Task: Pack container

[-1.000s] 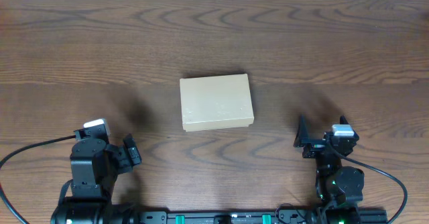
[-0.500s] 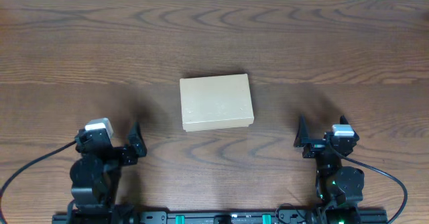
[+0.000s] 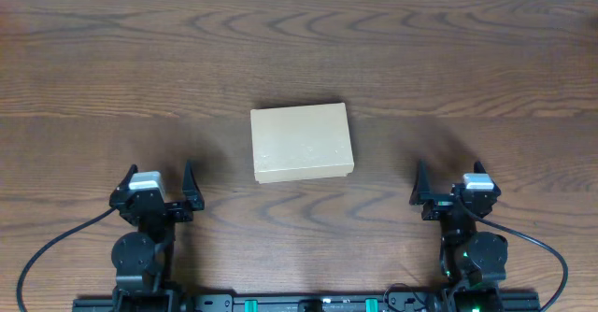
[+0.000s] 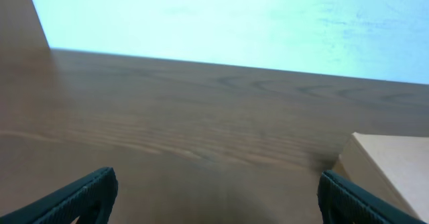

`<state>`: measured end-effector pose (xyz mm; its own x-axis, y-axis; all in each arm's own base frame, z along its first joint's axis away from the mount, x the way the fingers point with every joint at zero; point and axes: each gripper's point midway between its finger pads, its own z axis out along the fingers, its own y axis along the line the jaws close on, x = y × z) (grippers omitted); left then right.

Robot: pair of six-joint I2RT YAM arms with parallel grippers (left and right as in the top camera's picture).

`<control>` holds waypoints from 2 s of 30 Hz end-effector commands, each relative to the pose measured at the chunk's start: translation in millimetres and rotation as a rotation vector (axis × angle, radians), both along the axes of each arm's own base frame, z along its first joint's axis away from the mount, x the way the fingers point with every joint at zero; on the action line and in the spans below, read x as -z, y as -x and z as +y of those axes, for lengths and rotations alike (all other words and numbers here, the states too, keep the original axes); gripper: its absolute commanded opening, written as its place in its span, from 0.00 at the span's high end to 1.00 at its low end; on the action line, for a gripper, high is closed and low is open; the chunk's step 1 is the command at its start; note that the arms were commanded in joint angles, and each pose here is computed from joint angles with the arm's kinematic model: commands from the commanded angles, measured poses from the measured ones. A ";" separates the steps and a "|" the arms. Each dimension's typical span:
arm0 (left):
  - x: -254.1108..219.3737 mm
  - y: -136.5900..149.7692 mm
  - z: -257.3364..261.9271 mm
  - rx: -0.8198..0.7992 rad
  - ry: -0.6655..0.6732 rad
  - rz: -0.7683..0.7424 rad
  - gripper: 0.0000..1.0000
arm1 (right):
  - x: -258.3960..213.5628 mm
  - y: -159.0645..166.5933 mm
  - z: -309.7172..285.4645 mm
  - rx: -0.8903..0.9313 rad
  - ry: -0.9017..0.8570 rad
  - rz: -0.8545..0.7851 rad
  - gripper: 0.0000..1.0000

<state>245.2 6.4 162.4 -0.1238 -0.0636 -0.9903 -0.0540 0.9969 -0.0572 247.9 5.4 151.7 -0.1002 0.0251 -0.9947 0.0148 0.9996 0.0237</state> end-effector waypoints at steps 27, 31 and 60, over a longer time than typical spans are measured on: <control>27.1 1.7 -5.4 0.053 -0.152 0.038 0.05 | 0.4 0.4 -0.4 0.007 -0.012 -0.002 0.01; 27.0 1.7 -5.6 0.055 -0.151 0.038 0.05 | 0.4 0.4 -0.5 0.007 -0.012 -0.002 0.01; 27.3 1.7 -6.4 0.050 -0.091 0.037 0.05 | 0.4 0.4 -0.4 0.007 -0.012 -0.002 0.01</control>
<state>245.1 3.4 152.4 -0.1063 0.0438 -0.9934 -0.0244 0.9986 0.0466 247.9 5.4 151.7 -0.1002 0.0251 -0.9947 0.0148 0.9996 0.0237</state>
